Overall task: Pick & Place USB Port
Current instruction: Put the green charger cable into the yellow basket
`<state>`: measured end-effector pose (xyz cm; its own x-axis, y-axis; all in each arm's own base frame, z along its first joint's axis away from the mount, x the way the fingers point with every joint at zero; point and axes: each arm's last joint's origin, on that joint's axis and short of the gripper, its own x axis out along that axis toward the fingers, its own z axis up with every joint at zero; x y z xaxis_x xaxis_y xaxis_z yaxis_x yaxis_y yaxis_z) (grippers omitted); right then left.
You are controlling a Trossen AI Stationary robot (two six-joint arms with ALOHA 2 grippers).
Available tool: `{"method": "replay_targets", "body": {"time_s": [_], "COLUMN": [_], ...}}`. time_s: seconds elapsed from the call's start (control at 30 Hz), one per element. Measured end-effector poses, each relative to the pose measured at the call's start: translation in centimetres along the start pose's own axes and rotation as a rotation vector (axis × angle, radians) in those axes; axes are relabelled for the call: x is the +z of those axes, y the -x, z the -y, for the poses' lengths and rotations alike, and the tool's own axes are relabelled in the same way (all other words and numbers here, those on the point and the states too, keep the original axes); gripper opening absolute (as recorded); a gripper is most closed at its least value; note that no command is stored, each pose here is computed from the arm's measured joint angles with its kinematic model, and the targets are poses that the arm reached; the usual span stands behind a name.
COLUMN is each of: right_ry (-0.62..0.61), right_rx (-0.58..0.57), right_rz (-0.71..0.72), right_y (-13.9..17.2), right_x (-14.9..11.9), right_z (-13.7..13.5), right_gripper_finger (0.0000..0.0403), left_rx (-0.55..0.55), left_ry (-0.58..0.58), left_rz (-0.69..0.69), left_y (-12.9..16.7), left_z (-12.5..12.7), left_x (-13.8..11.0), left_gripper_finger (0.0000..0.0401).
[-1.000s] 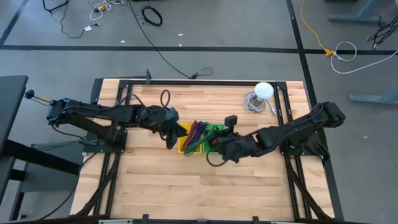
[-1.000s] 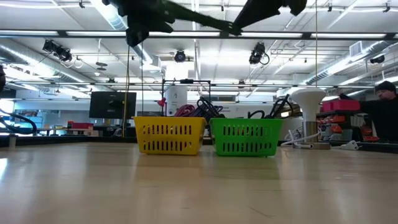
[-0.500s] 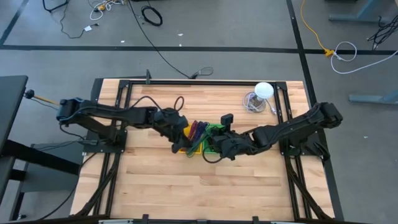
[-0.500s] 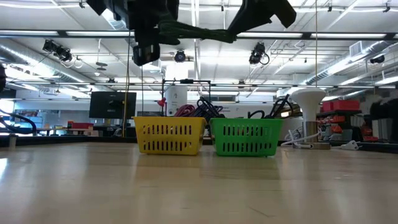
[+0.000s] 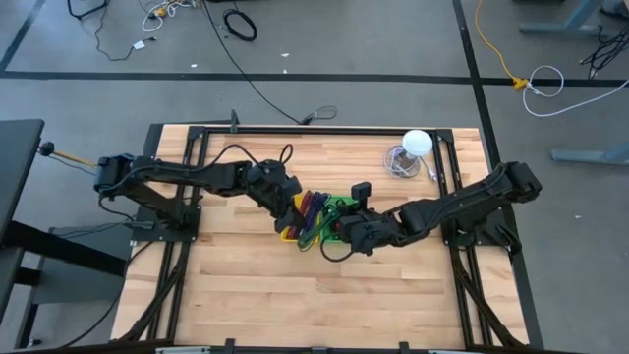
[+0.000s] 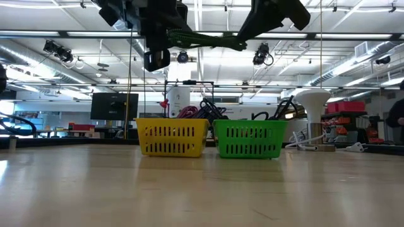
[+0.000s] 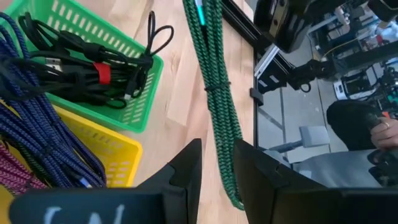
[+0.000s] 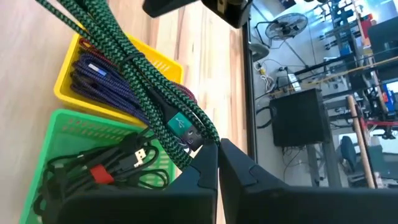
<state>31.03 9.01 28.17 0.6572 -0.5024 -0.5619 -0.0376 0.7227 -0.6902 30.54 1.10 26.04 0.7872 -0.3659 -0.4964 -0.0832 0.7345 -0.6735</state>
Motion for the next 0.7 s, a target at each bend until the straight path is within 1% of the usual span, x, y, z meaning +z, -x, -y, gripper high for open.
{"method": "replay_targets", "body": {"time_s": [0.2, 0.7], "right_ry": [0.012, 0.037], "right_rx": [-0.031, -0.092], "right_rz": [-0.008, 0.048], "right_y": [-0.1, -0.8], "right_x": [0.0, 0.8], "right_z": [0.2, 1.5], "right_gripper_finger": [0.0, 0.0], "left_rx": [-0.001, -0.007], "left_ry": [-0.023, -0.029], "left_rz": [0.004, -0.007], "left_y": [-0.1, -0.5], "left_z": [0.2, 1.0], "left_x": [0.0, -0.6], "left_gripper_finger": [0.0097, 0.0097]}}
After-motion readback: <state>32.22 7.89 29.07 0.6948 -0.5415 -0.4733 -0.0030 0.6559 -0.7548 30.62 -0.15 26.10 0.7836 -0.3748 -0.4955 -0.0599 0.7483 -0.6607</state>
